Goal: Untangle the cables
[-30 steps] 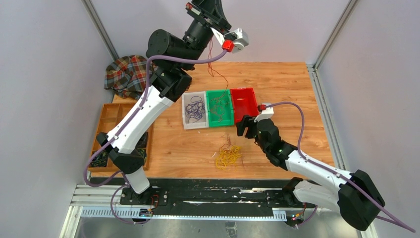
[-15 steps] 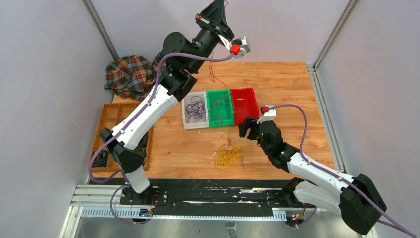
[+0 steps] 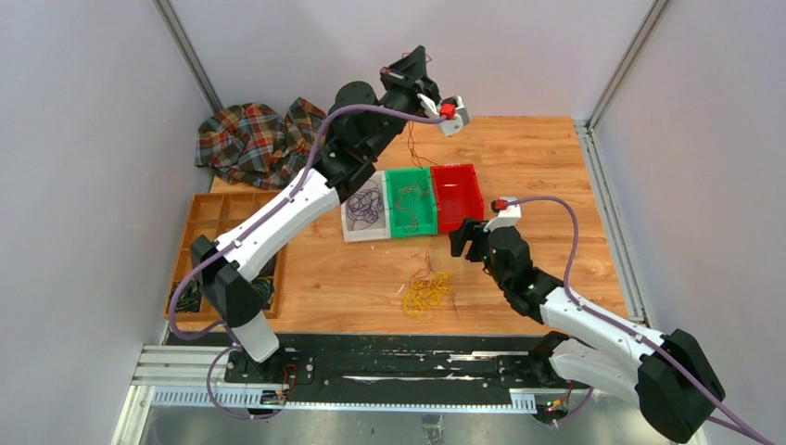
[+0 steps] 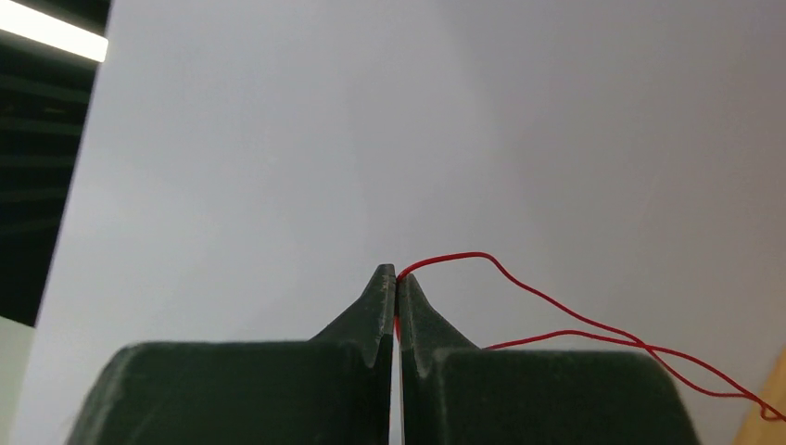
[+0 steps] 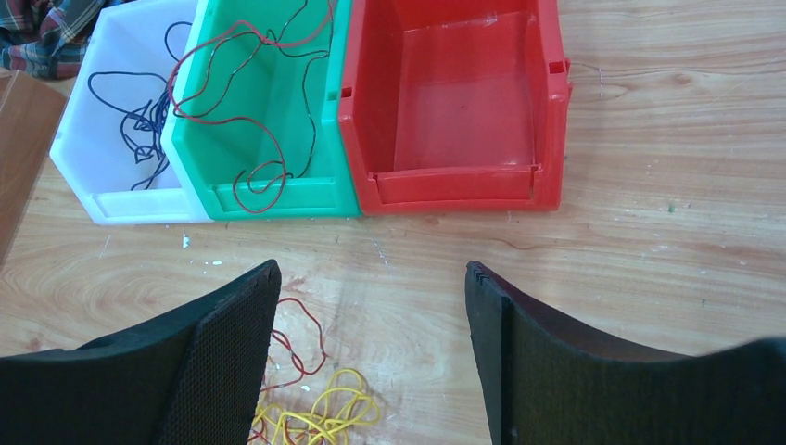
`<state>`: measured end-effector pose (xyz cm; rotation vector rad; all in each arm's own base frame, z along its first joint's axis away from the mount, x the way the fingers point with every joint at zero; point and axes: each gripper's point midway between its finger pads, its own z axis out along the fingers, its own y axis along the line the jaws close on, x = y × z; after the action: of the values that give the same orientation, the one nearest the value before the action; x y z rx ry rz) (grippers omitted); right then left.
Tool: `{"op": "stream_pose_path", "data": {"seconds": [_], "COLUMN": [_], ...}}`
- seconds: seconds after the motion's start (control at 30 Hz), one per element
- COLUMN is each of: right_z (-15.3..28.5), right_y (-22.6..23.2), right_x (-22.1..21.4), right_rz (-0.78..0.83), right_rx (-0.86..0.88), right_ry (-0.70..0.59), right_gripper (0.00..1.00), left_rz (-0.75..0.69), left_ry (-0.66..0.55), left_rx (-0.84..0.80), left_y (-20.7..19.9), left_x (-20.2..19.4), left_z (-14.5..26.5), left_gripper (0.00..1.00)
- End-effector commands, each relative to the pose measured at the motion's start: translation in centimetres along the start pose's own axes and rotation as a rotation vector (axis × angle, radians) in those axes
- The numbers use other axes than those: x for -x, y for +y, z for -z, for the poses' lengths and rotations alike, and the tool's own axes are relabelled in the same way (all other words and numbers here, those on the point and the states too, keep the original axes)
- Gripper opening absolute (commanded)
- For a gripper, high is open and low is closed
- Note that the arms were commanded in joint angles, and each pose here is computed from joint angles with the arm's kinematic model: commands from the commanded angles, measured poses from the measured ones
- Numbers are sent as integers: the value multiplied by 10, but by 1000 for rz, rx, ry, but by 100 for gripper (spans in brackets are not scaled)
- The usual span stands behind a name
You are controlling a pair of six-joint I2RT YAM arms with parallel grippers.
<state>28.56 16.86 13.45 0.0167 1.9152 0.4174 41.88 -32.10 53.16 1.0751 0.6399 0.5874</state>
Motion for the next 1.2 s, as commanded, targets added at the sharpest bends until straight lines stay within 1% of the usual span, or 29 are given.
{"op": "stream_pose_path", "data": {"seconds": [0.0, 0.2, 0.27, 0.37, 0.47, 0.63, 0.87, 1.03, 1.17], "right_z": [1, 0, 0, 0, 1, 3, 6, 7, 8], "right_y": [-4, -5, -6, -7, -8, -10, -15, -17, -21], "right_x": [2, 4, 4, 5, 6, 4, 3, 5, 2], "right_rz": [-23, -27, -27, -30, -34, -40, -43, -48, -47], "right_rx": [-7, -10, -12, -16, -19, -30, -44, -50, -62], "right_ry": [-4, -8, -6, -8, -9, -4, -3, -9, -5], "right_gripper": [73, 73, 73, 73, 73, 73, 73, 73, 73], "left_rz": [153, 264, 282, 281, 291, 325, 410, 510, 517], "left_ry": [90, 176, 207, 224, 228, 214, 173, 166, 172], "left_rx": [-57, -280, -351, -422, -459, -509, -551, -705, -772], "left_y": [7, -51, -71, -93, -107, -125, -137, -167, -189], "left_x": [-10, -21, -25, -28, -28, -16, 16, 38, 39], "left_z": [32, 79, 95, 114, 126, 130, 111, 114, 120], "left_gripper": [1, 1, 1, 0, 1, 1, 1, 0, 0]}}
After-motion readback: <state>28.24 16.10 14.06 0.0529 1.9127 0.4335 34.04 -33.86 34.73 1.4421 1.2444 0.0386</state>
